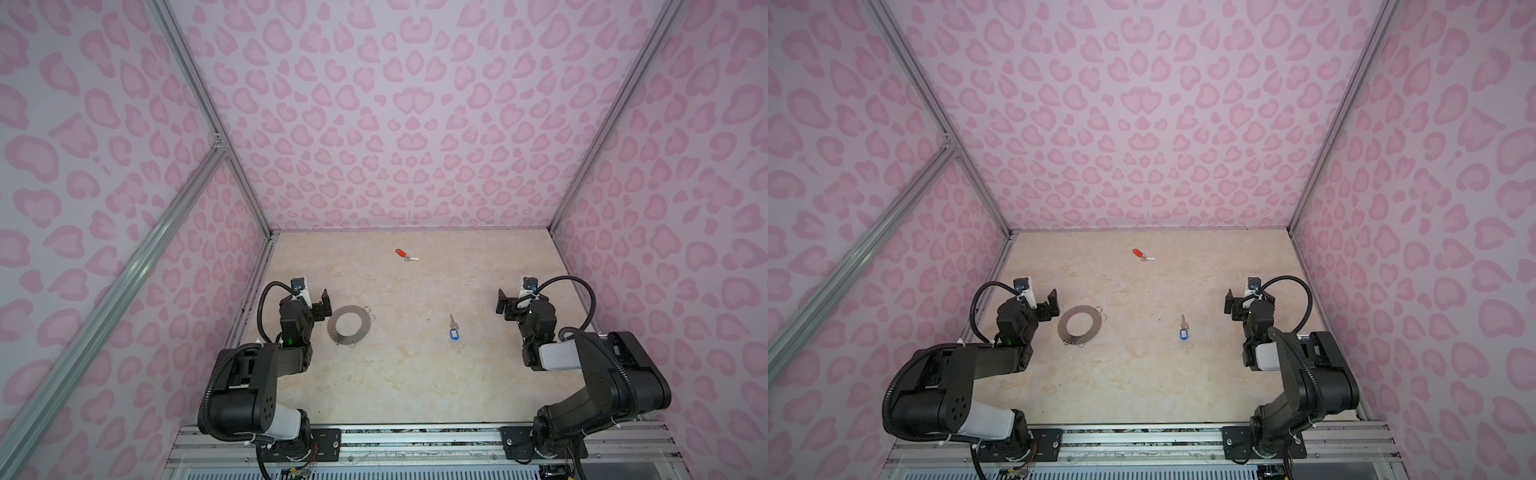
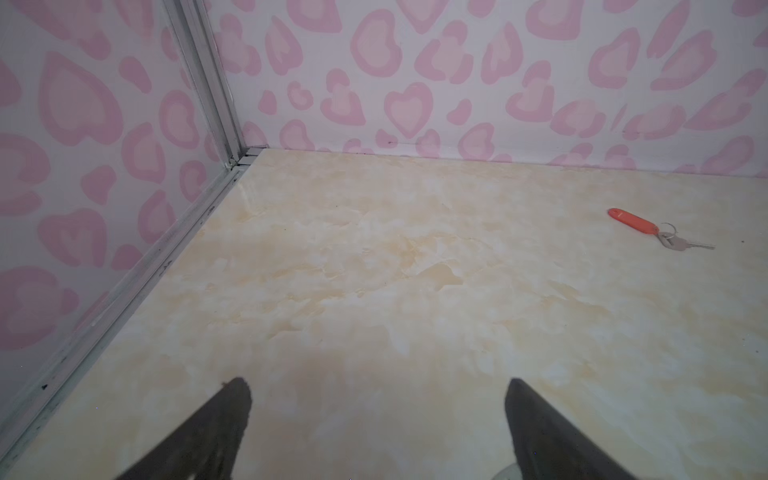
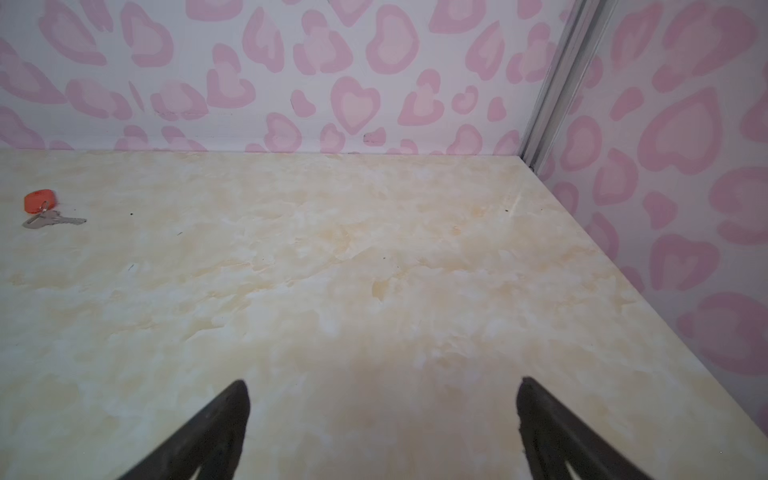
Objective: Put the keys on the keyring
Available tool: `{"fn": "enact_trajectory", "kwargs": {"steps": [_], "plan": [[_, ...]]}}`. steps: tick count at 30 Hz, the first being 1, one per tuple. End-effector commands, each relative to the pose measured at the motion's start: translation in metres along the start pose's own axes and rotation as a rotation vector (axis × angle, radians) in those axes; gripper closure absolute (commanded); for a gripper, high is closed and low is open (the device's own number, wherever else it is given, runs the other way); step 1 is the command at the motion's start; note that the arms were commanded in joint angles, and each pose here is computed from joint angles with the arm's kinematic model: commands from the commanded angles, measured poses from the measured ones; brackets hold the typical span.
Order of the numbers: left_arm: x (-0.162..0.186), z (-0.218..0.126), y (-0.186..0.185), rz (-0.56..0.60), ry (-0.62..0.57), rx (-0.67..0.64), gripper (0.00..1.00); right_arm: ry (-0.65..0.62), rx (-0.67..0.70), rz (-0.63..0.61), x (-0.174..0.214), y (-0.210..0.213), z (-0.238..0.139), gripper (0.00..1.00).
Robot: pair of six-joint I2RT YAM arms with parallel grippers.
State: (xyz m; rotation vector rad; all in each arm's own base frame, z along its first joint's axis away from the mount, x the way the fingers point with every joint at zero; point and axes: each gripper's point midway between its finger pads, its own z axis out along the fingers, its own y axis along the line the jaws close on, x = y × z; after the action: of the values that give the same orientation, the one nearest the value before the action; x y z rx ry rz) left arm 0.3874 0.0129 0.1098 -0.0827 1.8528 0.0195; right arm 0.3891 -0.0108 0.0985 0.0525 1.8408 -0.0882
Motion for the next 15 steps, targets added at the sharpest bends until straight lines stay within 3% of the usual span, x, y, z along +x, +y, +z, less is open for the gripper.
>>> {"fn": "enact_trajectory", "kwargs": {"steps": [1,15], "plan": [[-0.0067,-0.0005,0.0018,0.000,-0.028,-0.010,0.03,-0.016,0.006,0.002,-0.0034,-0.0028,-0.0004,0.00],[-0.0073,-0.0003,0.0017,-0.003,-0.029,-0.008,0.03,-0.007,0.000,0.020,-0.0030,-0.0053,0.0022,0.00]]}}
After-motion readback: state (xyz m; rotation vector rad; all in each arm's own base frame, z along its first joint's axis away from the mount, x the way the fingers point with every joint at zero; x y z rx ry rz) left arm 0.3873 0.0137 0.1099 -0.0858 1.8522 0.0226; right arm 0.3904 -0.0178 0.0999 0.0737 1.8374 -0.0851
